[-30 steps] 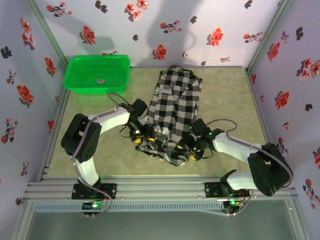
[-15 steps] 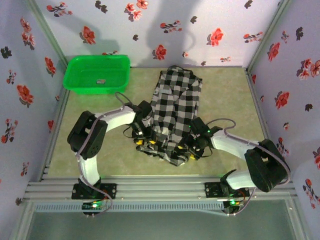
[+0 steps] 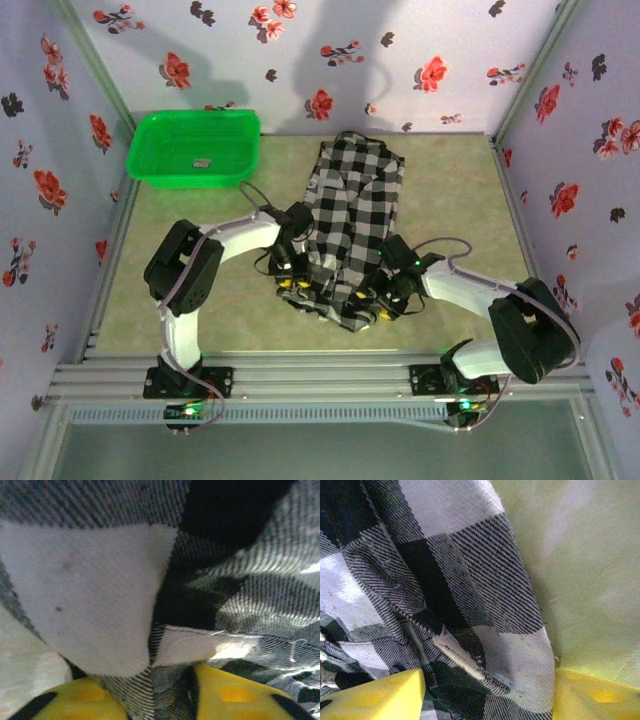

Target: Fold and stack the long sleeve shirts

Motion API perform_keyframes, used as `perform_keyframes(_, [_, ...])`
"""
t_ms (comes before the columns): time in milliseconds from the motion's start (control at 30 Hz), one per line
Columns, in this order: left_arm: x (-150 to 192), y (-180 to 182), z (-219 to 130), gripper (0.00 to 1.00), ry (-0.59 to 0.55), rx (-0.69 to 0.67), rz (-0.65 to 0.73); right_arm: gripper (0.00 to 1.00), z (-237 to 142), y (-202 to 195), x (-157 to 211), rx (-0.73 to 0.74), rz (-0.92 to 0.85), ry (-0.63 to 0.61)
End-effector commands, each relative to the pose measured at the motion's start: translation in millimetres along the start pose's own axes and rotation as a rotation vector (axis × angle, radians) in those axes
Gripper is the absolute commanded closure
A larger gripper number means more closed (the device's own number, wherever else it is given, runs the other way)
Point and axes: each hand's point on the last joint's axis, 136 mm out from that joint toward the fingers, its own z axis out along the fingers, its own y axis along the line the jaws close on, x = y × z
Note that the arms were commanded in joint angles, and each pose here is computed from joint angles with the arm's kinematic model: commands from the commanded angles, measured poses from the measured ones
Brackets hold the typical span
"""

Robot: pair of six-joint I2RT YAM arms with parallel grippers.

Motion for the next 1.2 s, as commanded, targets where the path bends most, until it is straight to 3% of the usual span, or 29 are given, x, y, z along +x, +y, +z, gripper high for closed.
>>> perform_keyframes(0, [-6,-3,3,0.74,-0.006,-0.028,0.022,0.38,11,33,-12,-0.148,-0.014,-0.034])
perform_keyframes(200, [6,-13,-6,0.87,0.025,0.018,0.041,0.62,4,45,-11,-0.161,-0.022,-0.025])
perform_keyframes(500, [26,-14,-35,0.91,0.011,0.055,0.048,1.00,-11,51,-6,-0.154,-0.030,-0.013])
perform_keyframes(767, [7,-35,-68,0.94,-0.053,0.177,0.022,1.00,-36,61,-14,-0.189,-0.018,-0.056])
perform_keyframes(1167, [-51,-52,-110,0.94,-0.171,0.407,-0.087,1.00,-85,82,-76,-0.279,0.025,-0.136])
